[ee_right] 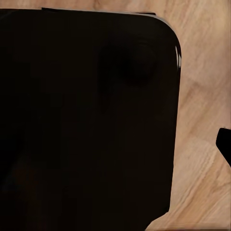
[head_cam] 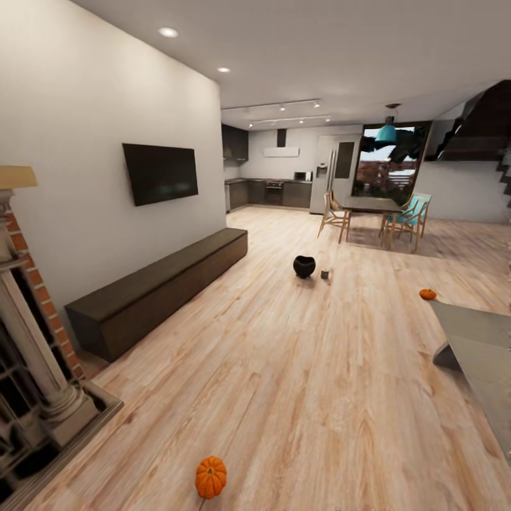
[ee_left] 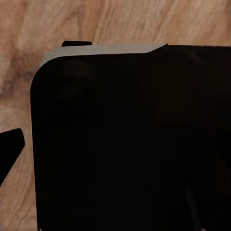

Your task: Place each of the two pumpkins and all three candles from the living room inside a cabinet in the living room (use any cabinet), then make sure every cabinet is closed, and position the cauldron so it is next to a table in the living room.

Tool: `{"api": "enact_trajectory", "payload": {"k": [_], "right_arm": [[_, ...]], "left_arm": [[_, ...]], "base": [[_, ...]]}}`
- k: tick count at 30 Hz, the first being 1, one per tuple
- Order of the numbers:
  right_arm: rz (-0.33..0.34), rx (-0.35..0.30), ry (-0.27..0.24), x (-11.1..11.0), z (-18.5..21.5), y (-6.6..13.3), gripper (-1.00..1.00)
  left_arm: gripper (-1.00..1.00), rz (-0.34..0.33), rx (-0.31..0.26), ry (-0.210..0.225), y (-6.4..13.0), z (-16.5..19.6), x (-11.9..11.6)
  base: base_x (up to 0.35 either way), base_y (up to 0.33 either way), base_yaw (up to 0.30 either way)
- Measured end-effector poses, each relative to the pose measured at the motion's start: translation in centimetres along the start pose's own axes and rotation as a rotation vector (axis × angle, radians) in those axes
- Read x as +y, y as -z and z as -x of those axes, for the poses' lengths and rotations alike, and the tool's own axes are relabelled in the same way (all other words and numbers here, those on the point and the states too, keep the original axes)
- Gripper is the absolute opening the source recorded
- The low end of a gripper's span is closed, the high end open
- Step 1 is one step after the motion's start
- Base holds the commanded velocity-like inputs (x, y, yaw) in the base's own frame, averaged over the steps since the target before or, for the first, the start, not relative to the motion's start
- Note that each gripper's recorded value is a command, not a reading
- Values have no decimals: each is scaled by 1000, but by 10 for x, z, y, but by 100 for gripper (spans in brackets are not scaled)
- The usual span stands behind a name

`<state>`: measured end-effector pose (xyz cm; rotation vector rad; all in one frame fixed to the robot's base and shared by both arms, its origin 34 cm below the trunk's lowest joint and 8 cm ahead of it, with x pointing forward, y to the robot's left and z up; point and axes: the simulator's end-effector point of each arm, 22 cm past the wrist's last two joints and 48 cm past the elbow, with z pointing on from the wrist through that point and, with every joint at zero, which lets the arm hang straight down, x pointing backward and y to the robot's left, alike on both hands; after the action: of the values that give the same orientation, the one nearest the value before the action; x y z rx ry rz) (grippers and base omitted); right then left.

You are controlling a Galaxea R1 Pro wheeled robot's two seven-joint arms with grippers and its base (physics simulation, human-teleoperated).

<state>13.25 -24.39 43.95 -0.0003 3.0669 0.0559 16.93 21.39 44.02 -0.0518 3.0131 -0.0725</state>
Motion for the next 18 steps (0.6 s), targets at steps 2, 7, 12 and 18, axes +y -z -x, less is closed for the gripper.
{"api": "enact_trajectory", "payload": {"k": [2, 7, 12, 18], "right_arm": [[0, 2, -1, 0, -1, 0, 100], [-1, 4, -1, 0, -2, 0, 100], [-1, 5, 0, 0, -3, 0, 100], [-1, 5, 0, 0, -3, 0, 100]], "left_arm": [[100, -2, 1, -1, 0, 0, -1], [100, 0, 3, 0, 0, -1, -1], [100, 1, 13, -3, 1, -7, -1], [100, 2, 15, -8, 1, -8, -1]], "base": [[0, 0, -46], [139, 0, -186], [310, -41, -279], [279, -185, -290]]}}
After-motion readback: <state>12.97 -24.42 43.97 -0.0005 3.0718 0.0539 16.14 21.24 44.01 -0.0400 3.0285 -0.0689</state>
